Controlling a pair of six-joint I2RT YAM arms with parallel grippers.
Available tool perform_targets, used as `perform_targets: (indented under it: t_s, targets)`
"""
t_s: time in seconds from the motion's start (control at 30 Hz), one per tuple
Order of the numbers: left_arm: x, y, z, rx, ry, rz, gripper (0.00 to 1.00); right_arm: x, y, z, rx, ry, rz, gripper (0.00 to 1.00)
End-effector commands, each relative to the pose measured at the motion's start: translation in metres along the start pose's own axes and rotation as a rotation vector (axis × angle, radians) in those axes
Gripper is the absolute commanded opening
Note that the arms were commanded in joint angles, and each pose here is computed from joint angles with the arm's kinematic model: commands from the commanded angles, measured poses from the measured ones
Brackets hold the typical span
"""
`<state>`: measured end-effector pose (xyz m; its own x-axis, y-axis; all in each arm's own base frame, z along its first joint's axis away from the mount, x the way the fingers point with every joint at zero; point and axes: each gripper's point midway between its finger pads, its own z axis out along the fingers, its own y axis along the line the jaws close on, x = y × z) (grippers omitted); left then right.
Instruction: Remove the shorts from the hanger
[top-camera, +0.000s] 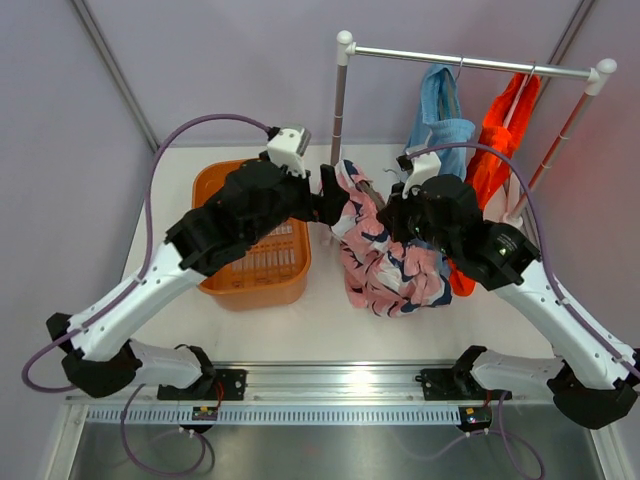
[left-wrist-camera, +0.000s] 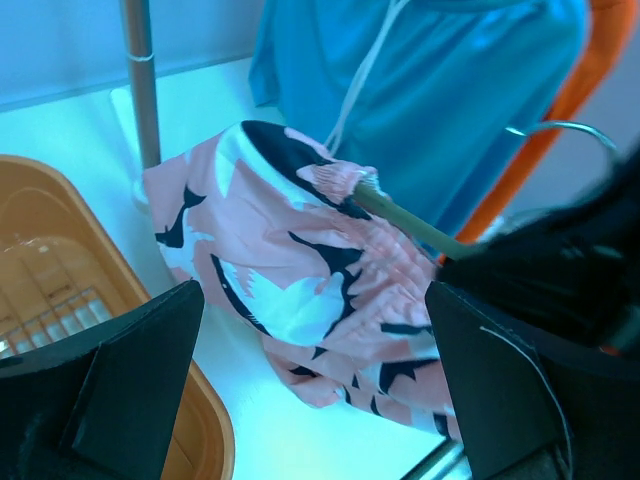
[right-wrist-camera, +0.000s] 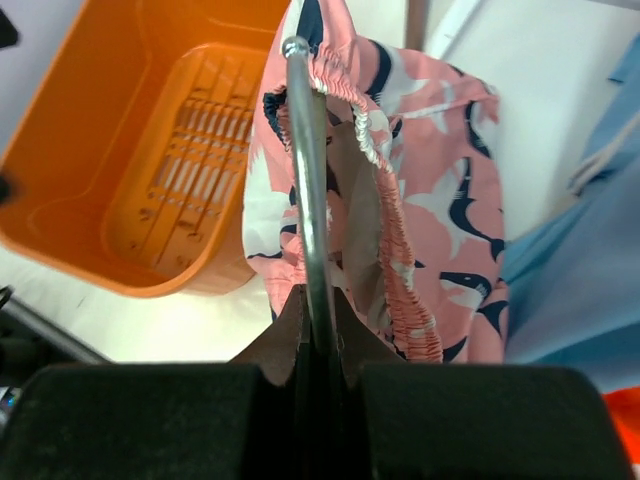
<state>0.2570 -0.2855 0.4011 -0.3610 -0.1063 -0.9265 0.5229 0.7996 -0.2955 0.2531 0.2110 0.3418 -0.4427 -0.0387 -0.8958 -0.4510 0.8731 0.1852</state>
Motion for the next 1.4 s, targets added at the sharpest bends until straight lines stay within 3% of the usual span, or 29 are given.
perform_targets:
  t_s: [0.0,0.3,0.97,1.37]
  targets:
    - [-0.017,0.014,0.011,-0.18,-0.06,-0.001,0.99,-0.024,-0.016,-0.004,0.157,-0.126,0.042,0.0]
    - [0.008,0.008,0.049,-0.218,-0.024,0.011,0.97,-0.02,-0.005,0.004,0.174,-0.11,0.041,0.0]
    - [0.02,0.001,0.078,-0.225,-0.007,0.012,0.95,-0.023,0.008,0.0,0.156,-0.108,0.021,0.0]
    - [0.019,0.012,0.083,-0.276,-0.01,-0.008,0.82,-0.021,0.011,-0.004,0.147,-0.105,0.014,0.0]
